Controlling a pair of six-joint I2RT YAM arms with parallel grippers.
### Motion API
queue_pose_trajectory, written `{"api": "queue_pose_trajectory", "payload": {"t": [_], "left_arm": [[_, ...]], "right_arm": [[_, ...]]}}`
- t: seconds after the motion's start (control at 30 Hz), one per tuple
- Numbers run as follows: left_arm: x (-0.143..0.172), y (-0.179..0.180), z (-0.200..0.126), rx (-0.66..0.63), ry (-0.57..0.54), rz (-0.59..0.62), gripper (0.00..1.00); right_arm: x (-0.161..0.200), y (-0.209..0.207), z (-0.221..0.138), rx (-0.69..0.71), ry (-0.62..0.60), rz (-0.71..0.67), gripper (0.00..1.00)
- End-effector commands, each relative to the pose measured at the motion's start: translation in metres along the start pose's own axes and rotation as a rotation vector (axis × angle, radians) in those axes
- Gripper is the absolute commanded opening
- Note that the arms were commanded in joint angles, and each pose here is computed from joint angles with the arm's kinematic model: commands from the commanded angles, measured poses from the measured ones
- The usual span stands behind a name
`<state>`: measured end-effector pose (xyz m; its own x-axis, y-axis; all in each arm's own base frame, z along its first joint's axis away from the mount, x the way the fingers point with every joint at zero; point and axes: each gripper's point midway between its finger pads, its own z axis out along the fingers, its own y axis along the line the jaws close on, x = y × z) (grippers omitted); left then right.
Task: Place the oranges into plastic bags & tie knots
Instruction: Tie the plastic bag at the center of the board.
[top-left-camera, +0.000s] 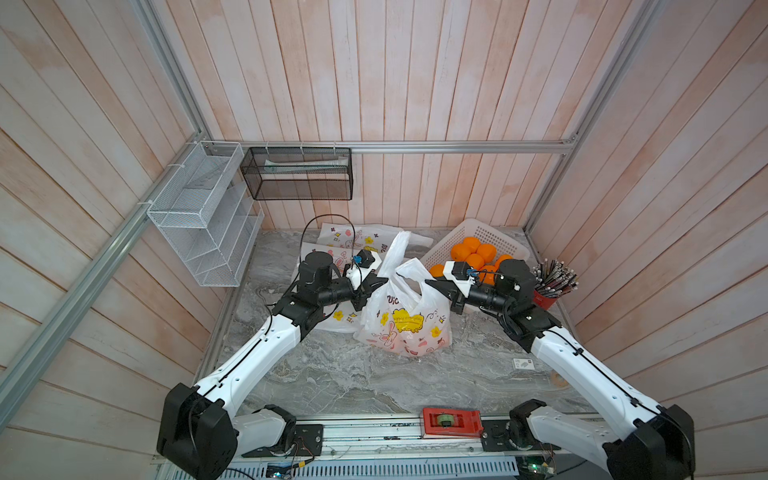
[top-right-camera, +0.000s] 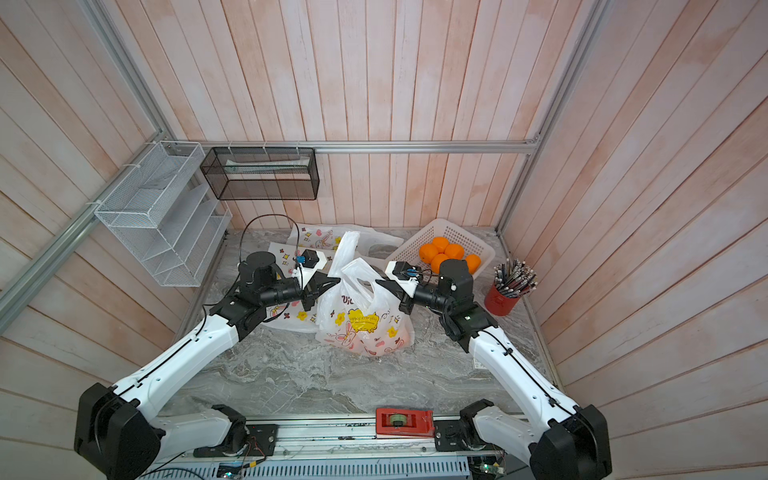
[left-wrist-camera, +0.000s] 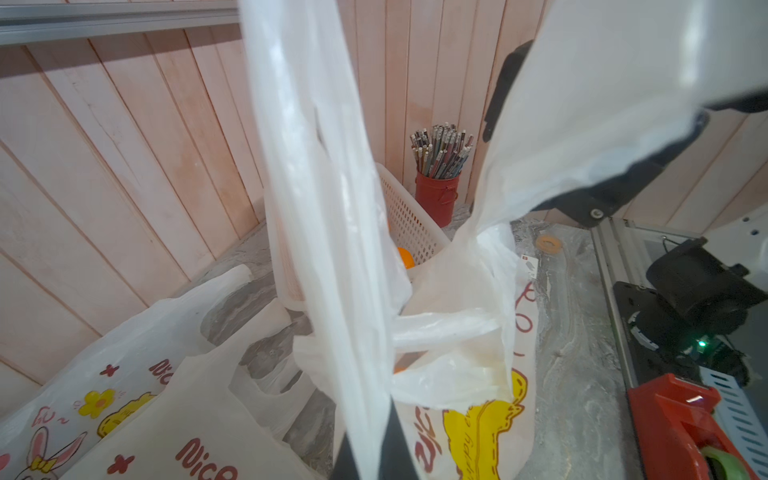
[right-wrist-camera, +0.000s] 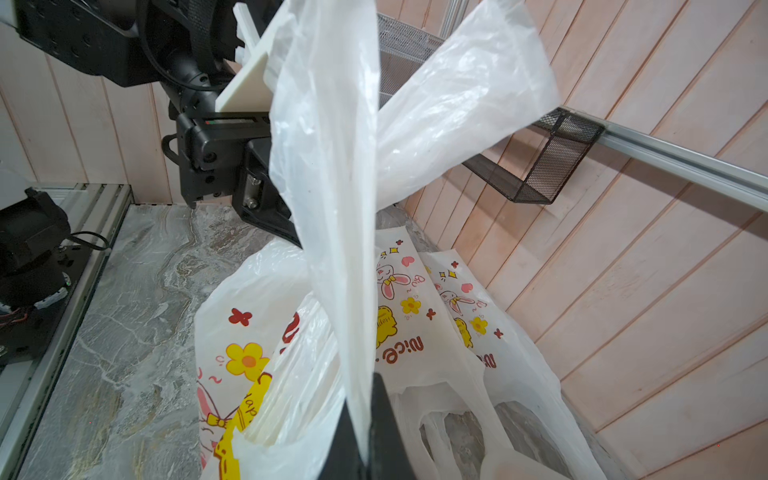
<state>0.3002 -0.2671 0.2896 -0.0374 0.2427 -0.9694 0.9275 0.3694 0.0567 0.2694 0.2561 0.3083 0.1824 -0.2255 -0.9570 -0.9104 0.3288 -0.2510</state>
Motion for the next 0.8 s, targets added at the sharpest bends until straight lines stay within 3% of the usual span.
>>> {"api": "queue_pose_trajectory", "payload": {"t": [0.0, 0.53, 0.77], "left_arm": [[-0.007, -0.015, 0.003, 0.099, -0.017, 0.02, 0.12], [-0.02, -0.032, 0.022, 0.245, -0.06, 0.027, 0.38], [-0.027, -0.033, 0.027, 0.262, -0.063, 0.032, 0.41]], "right_arm": [[0.003, 0.001, 0.008, -0.022, 0.047, -0.027, 0.0], [0.015, -0.005, 0.025, -0.046, 0.113, -0.042, 0.0], [0.021, -0.009, 0.027, -0.034, 0.14, -0.045, 0.0]]}}
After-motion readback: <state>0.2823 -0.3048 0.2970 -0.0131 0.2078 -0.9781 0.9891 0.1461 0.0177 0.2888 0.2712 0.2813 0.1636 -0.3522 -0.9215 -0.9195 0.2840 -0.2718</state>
